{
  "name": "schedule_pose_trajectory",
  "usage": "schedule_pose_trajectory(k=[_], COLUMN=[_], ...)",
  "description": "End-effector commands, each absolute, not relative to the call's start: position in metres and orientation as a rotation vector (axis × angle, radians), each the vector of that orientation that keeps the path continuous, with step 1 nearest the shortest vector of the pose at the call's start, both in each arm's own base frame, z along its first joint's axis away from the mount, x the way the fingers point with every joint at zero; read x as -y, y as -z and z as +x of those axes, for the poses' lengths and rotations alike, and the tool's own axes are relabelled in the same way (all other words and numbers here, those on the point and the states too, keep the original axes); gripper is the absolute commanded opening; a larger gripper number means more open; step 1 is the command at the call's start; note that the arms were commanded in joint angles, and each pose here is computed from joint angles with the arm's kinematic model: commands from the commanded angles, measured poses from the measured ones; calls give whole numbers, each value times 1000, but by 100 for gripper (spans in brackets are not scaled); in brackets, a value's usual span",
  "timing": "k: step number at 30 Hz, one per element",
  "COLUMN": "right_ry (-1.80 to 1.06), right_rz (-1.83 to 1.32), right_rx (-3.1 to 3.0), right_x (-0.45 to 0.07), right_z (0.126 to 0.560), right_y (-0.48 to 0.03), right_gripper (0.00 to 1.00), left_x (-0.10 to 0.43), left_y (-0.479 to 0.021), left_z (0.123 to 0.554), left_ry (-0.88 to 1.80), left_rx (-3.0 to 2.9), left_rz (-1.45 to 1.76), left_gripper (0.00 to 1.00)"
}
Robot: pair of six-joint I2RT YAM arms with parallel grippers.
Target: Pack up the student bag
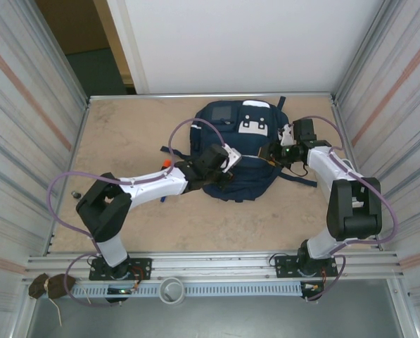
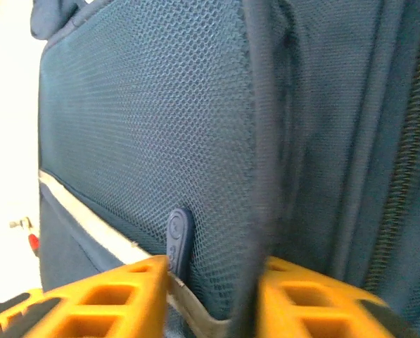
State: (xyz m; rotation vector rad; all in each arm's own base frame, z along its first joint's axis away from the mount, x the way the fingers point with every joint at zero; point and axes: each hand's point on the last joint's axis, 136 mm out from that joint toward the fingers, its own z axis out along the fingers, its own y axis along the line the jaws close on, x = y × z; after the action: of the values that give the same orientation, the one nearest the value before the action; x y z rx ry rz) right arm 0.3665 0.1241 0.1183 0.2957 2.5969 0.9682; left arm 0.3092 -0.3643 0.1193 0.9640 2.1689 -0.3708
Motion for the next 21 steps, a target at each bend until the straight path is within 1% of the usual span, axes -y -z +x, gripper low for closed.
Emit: schedule_pose_trajectory(k=[1, 3, 5, 9, 12, 15, 21], right_ry=[-946, -919, -912, -913, -939, -949, -912], right_rz=[300, 300, 295, 258, 217, 170, 144], right_rx=[-2572, -2569, -2567, -2583, -2593, -2599, -2611], right_x=[-118, -110, -104, -99, -103, -109, -107], right_z=[372, 369, 367, 365, 366, 368, 384], right_y=[-118, -120, -123, -126, -130, -134, -141], right_gripper=[14, 6, 1, 0, 0, 0, 1], left_x=[349, 330, 311, 273, 257, 259, 299], left_y=[-130, -129, -127, -115, -108, -109, -122], left_z=[316, 323, 331, 347, 355, 353, 327], left_ry=[299, 253, 222, 158, 142, 163, 349], left_rx=[-2153, -2170, -2187, -2243, -2273, -2267, -2187], left_rz=[937, 906, 864, 786, 752, 774, 886], left_gripper=[0, 0, 0, 0, 0, 0, 0])
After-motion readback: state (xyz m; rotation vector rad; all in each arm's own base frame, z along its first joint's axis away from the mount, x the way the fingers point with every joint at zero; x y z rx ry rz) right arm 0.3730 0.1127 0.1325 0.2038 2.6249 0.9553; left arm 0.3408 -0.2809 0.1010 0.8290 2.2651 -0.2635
